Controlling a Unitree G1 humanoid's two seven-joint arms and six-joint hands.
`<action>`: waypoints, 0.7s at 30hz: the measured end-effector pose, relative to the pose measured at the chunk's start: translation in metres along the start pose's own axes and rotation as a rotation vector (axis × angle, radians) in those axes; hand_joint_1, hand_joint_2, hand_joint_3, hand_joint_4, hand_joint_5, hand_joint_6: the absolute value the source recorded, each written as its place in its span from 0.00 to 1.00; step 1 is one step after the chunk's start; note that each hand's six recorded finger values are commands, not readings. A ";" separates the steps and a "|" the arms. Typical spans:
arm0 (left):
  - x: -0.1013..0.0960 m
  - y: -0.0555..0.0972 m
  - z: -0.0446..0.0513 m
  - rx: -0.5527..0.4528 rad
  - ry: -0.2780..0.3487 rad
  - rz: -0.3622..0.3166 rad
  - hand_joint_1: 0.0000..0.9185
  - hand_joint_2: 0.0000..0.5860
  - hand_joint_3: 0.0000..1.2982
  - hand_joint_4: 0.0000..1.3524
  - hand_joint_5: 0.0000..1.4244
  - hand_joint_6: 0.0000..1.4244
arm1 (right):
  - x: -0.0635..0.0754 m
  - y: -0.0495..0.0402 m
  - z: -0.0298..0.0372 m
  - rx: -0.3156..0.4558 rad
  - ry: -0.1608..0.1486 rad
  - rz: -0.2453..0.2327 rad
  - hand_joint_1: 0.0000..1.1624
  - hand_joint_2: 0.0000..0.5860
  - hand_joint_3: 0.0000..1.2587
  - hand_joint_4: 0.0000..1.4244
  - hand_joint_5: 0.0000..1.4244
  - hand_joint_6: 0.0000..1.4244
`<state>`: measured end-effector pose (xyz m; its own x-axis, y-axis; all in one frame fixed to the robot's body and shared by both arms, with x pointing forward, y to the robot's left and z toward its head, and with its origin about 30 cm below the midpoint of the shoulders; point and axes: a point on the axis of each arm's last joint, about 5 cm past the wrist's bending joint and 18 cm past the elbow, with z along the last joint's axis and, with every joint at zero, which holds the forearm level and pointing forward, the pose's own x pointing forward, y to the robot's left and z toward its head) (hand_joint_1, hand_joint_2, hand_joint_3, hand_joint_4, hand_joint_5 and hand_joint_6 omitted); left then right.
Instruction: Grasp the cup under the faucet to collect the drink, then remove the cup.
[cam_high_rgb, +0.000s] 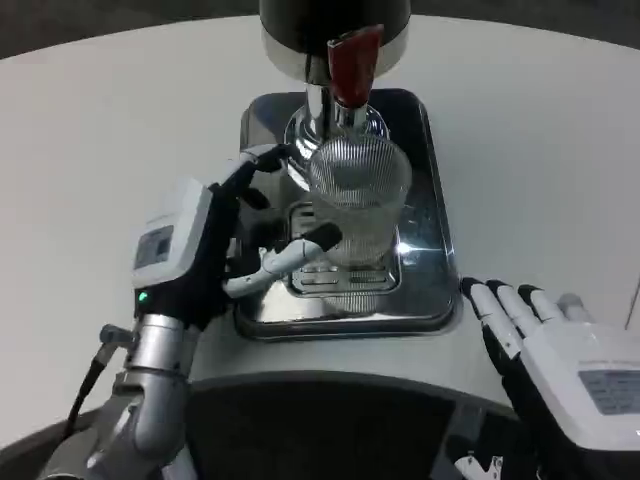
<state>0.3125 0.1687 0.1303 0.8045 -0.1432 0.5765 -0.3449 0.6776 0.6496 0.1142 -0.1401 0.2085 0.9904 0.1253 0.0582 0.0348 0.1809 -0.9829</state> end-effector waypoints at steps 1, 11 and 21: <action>-0.003 0.003 -0.0022 0.002 0.001 0.009 0.18 0.07 0.27 0.25 0.40 0.62 | 0.000 -0.0001 0.0003 0.000 -0.003 -0.001 0.67 0.51 0.00 0.00 0.00 0.00; -0.010 0.036 -0.0077 -0.049 -0.021 0.120 0.11 0.06 0.28 0.25 0.40 0.53 | 0.003 0.0000 0.0014 -0.002 -0.013 -0.006 0.67 0.51 0.00 0.00 0.00 0.00; -0.010 0.074 -0.0022 -0.159 -0.125 0.175 0.00 0.00 0.20 0.15 0.25 0.25 | 0.005 -0.0003 0.0018 -0.005 -0.018 -0.011 0.67 0.51 0.00 0.00 0.00 0.00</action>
<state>0.2802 0.2216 0.1713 0.6696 -0.0952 0.7366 -0.3854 0.8032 0.4542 0.1192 -0.1378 0.2094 0.9874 0.1406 0.0723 0.0467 0.1772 -0.9831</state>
